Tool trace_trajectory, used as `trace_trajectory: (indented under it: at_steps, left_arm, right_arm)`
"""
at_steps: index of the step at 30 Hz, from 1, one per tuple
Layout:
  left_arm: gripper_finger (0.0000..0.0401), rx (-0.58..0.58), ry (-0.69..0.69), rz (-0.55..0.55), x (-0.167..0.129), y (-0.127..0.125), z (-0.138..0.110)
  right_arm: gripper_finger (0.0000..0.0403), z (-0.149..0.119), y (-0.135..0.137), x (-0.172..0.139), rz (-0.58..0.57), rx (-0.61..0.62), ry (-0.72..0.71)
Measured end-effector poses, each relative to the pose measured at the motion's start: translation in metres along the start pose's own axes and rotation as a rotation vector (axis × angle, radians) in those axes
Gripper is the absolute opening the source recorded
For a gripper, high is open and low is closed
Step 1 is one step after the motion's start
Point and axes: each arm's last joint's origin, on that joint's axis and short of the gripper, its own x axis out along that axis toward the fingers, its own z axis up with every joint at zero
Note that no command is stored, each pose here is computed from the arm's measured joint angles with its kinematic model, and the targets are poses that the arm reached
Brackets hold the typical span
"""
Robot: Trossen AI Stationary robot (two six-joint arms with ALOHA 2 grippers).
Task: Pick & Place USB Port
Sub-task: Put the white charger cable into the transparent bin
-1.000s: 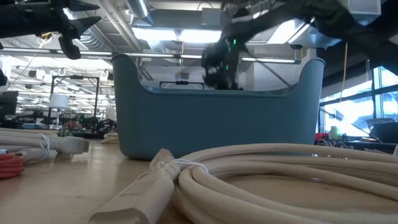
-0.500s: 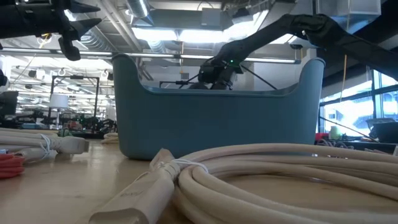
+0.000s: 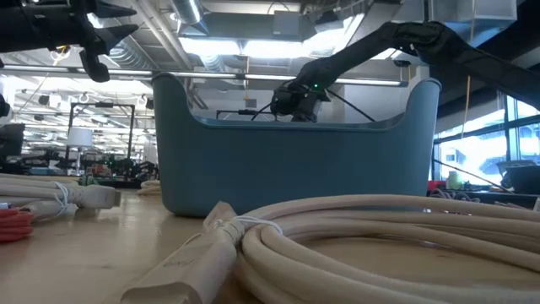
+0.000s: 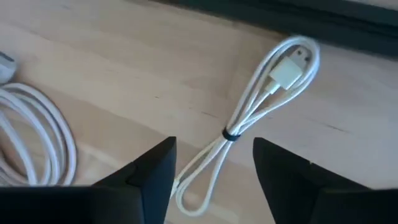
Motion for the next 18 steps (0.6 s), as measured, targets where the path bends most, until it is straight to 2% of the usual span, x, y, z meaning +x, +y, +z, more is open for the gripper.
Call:
trace_trajectory:
  at_steps: [6, 12, 18]
  left_arm:
    - [0.0104, 0.005, 0.004, -0.007, 0.0, 0.0, 0.0]
    - [0.0104, -0.017, 0.016, -0.027, 0.0, -0.001, -0.001]
    - [0.0104, -0.019, 0.019, -0.032, 0.0, -0.001, -0.001]
  right_arm:
    - [0.0193, -0.003, -0.005, 0.029, -0.019, 0.01, 0.084]
    - [0.0183, -0.001, -0.004, 0.028, -0.001, 0.019, 0.069]
    - [0.0152, 0.001, -0.006, 0.028, 0.025, 0.06, 0.095]
